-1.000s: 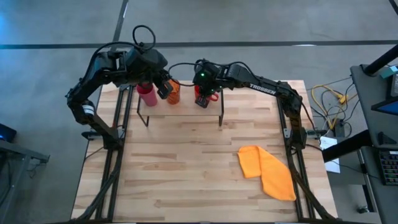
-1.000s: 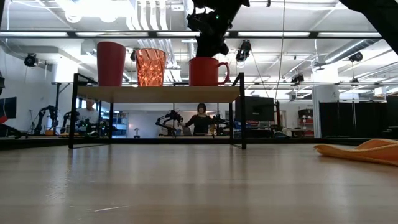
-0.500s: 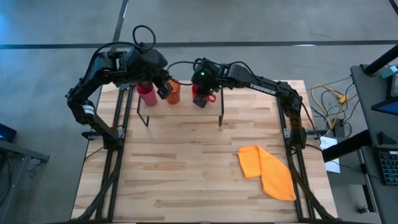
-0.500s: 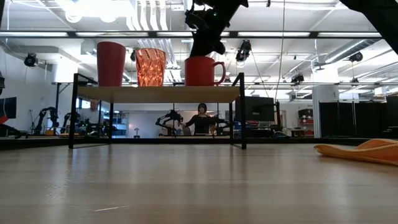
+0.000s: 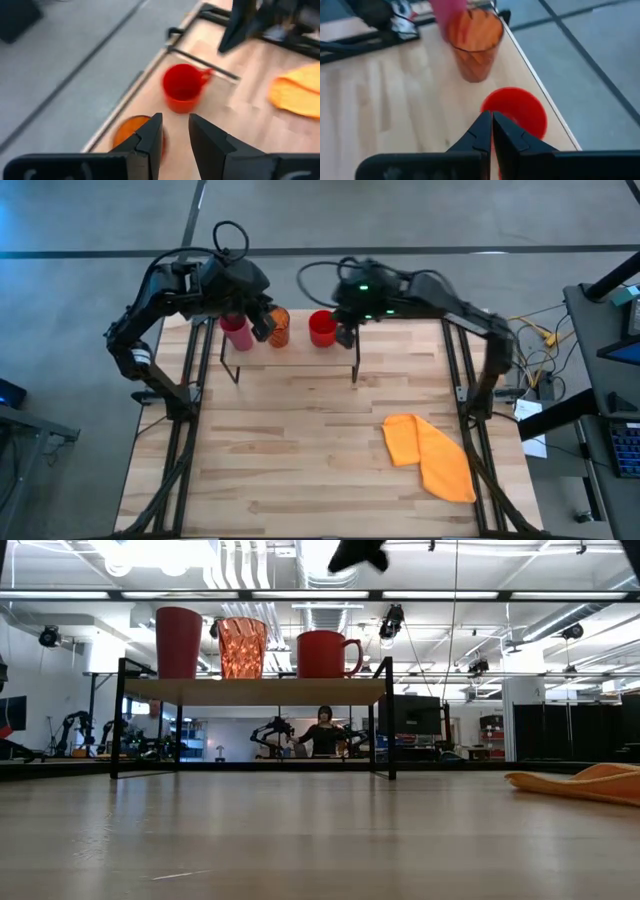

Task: Stack small to large cups/mugs on shelf
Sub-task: Return to Home Position

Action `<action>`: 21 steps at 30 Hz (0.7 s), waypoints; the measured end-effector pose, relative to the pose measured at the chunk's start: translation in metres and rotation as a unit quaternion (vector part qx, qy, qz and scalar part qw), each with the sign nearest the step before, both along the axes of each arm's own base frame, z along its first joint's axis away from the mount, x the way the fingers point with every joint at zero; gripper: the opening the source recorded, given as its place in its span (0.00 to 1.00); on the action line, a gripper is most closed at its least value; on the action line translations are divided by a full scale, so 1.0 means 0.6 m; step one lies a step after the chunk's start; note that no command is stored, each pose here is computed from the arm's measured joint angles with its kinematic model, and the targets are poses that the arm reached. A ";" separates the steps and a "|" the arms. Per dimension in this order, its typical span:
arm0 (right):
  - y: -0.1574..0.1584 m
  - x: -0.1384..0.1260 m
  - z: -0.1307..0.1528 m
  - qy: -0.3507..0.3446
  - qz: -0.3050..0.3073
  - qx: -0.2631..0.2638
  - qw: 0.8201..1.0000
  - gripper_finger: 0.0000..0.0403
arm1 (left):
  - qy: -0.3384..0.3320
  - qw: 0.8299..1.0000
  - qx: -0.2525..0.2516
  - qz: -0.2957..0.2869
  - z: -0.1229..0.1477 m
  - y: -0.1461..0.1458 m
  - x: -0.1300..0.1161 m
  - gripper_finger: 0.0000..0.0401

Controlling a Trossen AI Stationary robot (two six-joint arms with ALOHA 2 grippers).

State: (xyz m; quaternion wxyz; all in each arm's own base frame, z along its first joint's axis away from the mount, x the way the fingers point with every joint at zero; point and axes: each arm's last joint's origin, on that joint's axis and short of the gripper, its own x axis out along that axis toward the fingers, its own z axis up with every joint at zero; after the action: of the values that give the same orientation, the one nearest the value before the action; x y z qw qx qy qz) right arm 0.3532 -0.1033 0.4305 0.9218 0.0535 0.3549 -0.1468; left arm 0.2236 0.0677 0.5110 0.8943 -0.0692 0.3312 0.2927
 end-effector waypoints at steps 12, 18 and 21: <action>0.127 -0.132 0.091 -0.072 0.096 -0.019 0.993 0.02 | -0.072 0.986 -0.034 -0.143 0.019 -0.072 0.015 0.20; 0.161 -0.183 0.059 -0.052 0.063 -0.022 0.996 0.02 | -0.081 0.982 -0.027 -0.168 0.030 -0.116 -0.015 0.20; 0.167 -0.216 0.043 -0.070 0.028 -0.013 0.997 0.02 | -0.092 0.985 -0.032 -0.140 0.037 -0.126 -0.043 0.20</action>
State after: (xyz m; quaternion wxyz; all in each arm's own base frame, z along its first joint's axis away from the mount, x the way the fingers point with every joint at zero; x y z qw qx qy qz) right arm 0.2236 -0.0032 0.4560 0.9486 0.0417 0.2892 -0.1216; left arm 0.1981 -0.0077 0.5330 0.9503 -0.0774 0.2636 0.1467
